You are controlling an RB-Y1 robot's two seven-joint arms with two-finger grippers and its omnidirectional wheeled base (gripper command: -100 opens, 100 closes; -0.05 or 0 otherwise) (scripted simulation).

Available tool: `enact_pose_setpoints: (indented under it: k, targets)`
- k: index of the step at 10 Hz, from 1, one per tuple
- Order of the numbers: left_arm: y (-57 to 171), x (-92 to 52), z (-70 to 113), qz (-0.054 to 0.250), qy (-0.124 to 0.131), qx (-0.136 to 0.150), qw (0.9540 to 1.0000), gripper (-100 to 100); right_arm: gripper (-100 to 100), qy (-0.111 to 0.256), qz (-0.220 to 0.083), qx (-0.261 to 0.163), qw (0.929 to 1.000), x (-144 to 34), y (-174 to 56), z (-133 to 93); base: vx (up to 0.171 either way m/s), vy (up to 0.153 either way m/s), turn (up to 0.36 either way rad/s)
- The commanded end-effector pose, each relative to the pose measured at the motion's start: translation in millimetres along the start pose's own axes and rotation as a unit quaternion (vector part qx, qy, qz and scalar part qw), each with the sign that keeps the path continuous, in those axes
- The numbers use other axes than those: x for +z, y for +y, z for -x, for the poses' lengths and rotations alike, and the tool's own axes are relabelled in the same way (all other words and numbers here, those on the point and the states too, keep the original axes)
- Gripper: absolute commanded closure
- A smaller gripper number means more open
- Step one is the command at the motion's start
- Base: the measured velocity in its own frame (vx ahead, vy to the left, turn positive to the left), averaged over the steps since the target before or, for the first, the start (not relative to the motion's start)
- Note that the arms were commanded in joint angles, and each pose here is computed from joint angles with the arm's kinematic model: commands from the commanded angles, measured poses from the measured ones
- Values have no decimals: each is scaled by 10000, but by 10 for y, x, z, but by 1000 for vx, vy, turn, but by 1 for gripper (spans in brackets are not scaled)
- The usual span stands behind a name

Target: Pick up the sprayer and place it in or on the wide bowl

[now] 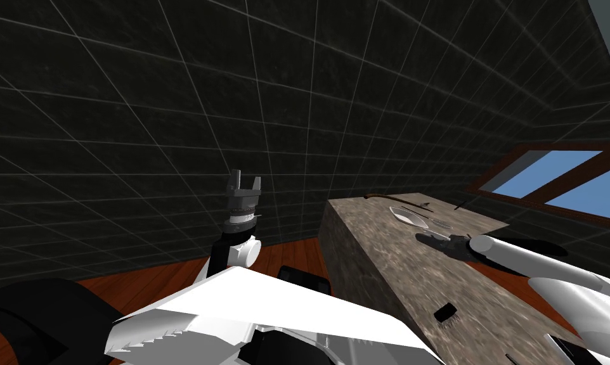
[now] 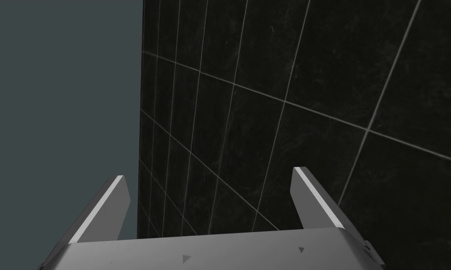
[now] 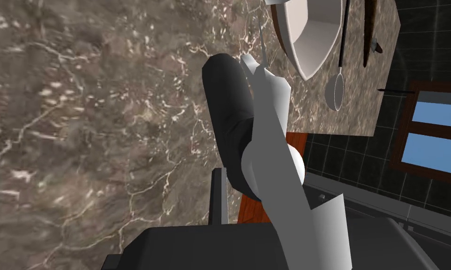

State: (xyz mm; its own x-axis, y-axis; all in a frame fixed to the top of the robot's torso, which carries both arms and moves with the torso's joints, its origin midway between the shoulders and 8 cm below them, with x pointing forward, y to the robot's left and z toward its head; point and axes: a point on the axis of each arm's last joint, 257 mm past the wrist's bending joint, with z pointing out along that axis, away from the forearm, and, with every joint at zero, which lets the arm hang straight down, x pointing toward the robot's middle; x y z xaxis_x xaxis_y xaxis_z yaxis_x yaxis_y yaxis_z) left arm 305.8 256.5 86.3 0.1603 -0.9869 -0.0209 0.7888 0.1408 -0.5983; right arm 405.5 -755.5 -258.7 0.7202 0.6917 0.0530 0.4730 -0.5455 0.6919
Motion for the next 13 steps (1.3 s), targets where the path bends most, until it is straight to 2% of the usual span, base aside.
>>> enact_pose_setpoints:
  k: [1, 2, 3, 4, 6, 7, 9, 10, 11, 12, 13]
  targets:
    - [0, 0, 0, 0, 0, 0, 10000, 0, 100, -155, 22, -135, 9998, -13, 11, 106, 31, 9, -7]
    - [0, 0, 0, 0, 0, 0, 10000, 0, 100, -376, 57, -284, 9989, -35, 52, 301, 59, 27, 46]
    - [0, 0, 0, 0, 0, 0, 10000, 0, 100, -496, 75, -418, 9979, -40, 66, 361, 62, 18, 4]
    - [0, 0, 0, 0, 0, 0, 10000, 0, 100, -713, 92, -566, 9958, -68, 98, 551, 64, 15, 40]
    - [0, 0, 0, 0, 0, 0, 10000, 0, 100, -874, 112, -747, 9933, -82, 121, 631, 43, 4, 5]
    - [0, 0, 0, 0, 0, 0, 10000, 0, 100, -1093, 112, -901, 9899, -117, 146, 819, 49, 4, 47]
    - [0, 0, 0, 0, 0, 0, 10000, 0, 100, -1231, 127, -1060, 9866, -133, 170, 886, 38, 0, 12]
    - [0, 0, 0, 0, 0, 0, 10000, 0, 100, -1452, 112, -1222, 9818, -175, 189, 1071, 44, 3, 50]
    - [0, 0, 0, 0, 0, 0, 10000, 0, 100, -1569, 122, -1358, 9782, -194, 212, 1126, 43, 0, 24]
    - [0, 0, 0, 0, 0, 0, 10000, 0, 100, -1583, 123, -1374, 9777, -196, 215, 1132, 19, -2, -1]
    - [0, 0, 0, 0, 0, 0, 10000, 0, 100, -1825, 97, -1568, 9706, -248, 236, 1323, 39, -1, 66]
